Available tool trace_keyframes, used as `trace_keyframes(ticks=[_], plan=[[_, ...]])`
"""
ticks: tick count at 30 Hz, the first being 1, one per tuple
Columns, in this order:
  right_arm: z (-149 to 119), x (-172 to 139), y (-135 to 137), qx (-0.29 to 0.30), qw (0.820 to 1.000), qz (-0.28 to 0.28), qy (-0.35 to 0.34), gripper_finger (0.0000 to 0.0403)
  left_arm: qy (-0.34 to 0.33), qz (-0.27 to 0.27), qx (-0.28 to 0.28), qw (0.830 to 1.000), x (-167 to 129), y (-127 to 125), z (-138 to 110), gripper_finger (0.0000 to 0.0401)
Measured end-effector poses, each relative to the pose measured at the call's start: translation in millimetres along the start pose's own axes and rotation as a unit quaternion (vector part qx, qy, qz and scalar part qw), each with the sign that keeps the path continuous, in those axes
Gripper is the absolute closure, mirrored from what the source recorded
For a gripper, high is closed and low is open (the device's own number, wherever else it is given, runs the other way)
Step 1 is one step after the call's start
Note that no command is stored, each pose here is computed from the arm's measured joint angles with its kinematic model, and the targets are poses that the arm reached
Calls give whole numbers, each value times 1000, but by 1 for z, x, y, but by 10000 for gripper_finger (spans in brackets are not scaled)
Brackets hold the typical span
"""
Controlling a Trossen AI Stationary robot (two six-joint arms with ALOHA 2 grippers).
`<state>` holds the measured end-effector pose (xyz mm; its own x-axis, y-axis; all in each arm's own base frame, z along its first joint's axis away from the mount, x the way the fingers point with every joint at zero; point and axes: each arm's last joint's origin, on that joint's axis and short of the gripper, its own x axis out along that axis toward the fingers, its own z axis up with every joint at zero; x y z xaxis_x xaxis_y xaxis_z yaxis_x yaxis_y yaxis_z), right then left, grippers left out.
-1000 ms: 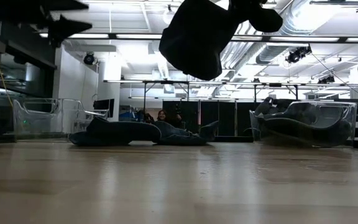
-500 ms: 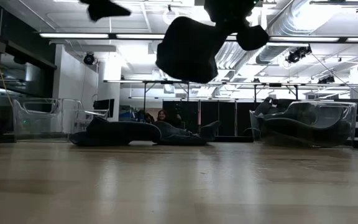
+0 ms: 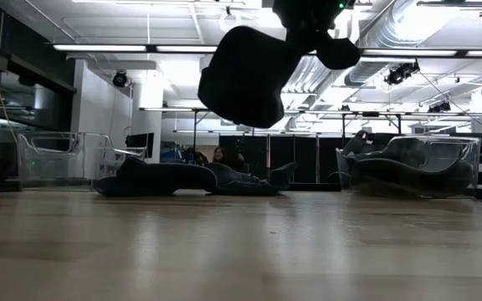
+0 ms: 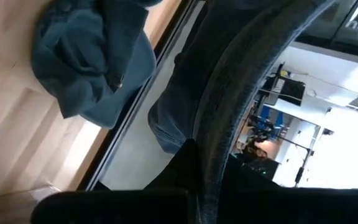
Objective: Pick & Place hat
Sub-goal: Put the bottom right blue cap into the left transparent bin
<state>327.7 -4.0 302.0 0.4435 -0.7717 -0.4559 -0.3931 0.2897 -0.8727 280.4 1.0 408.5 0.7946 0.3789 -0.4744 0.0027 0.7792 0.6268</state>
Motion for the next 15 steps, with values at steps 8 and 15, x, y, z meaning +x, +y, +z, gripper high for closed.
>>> trace_keyframes(ticks=[8,15], plan=[[-9,13,-4,2,1000,17,3,398,76,53,66,993,36,-11,26,105],[-8,11,-3,-7,1000,23,-6,398,126,94,85,984,52,-15,27,105]])
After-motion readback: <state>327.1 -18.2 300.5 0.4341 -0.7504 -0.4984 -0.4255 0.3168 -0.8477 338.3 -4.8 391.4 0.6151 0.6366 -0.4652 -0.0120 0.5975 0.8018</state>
